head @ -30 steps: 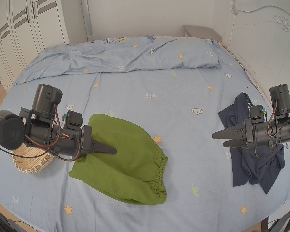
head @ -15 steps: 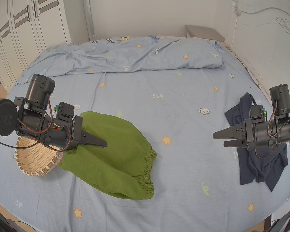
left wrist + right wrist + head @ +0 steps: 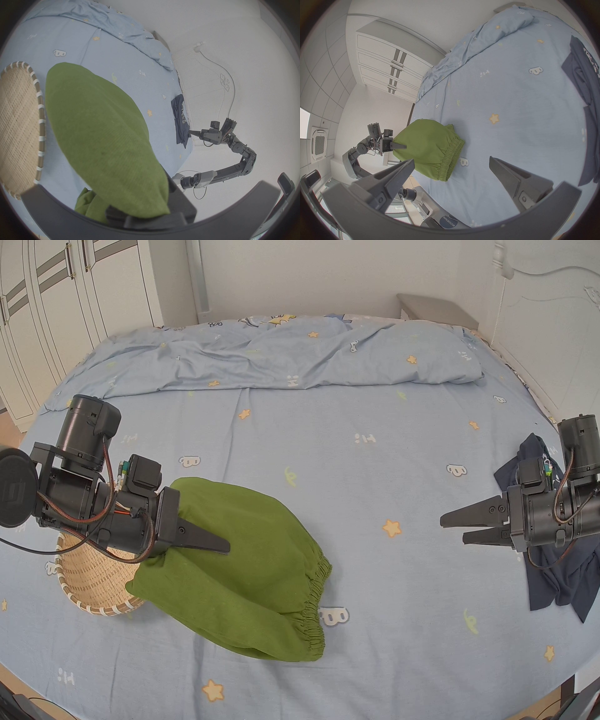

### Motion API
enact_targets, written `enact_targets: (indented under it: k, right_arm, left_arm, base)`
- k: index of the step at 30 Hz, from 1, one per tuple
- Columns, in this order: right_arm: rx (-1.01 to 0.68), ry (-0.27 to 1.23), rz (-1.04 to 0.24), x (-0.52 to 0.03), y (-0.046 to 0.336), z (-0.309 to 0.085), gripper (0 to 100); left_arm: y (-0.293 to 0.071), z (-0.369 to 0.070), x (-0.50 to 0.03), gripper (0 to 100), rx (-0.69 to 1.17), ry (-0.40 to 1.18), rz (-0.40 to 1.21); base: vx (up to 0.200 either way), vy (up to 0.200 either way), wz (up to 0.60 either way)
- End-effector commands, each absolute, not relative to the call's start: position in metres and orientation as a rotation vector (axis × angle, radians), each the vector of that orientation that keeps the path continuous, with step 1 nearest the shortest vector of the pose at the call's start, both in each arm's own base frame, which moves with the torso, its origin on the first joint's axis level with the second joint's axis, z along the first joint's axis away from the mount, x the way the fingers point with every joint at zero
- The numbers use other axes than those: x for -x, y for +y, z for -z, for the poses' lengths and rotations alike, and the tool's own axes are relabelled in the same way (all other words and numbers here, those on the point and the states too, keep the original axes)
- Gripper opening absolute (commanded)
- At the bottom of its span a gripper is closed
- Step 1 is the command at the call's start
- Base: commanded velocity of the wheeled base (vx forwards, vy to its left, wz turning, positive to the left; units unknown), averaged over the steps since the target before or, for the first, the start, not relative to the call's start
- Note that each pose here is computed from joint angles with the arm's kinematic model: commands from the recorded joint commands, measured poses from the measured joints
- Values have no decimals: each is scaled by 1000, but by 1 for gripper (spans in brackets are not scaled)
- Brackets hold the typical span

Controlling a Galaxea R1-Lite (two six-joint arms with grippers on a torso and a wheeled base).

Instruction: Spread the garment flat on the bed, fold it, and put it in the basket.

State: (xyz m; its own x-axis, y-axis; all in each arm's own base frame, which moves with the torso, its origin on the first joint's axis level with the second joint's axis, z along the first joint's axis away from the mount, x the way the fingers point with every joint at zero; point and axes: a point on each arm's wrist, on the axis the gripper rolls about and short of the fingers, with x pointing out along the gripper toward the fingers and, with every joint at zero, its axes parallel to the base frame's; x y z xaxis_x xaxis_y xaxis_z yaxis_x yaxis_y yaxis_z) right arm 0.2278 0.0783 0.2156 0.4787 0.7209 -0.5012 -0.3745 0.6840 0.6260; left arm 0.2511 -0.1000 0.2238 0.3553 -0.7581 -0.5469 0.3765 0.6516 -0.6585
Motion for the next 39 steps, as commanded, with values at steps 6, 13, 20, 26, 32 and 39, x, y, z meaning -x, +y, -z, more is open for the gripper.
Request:
enact_targets:
  k: [6,13,20,26,32,39]
  right_arm:
    - [-470,822,-702,-226,78,-217,100]
    - [-471,823,-700,-226,78,-217,100]
    - [-468,827,-697,-226,78,-216,100]
    - [-469,822,-694,-226,78,-216,100]
    - [-469,822,-693,-226,77,-216,100]
    - [-467,820,-695,-226,78,-216,100]
  left_arm:
    - [-104,-225,-243,0,433,940,796]
    - [-98,-246,-227,0,402,846,832]
    - [-93,-271,-212,0,365,721,874]
    - [-83,-281,-211,0,356,611,845]
    - [-47,-284,-227,0,377,437,663]
    - [-11,-284,-229,0,393,282,537]
  base:
    - [0,0,0]
    - [0,0,0]
    - [0,0,0]
    - [0,0,0]
    - [0,0,0]
    - [0,0,0]
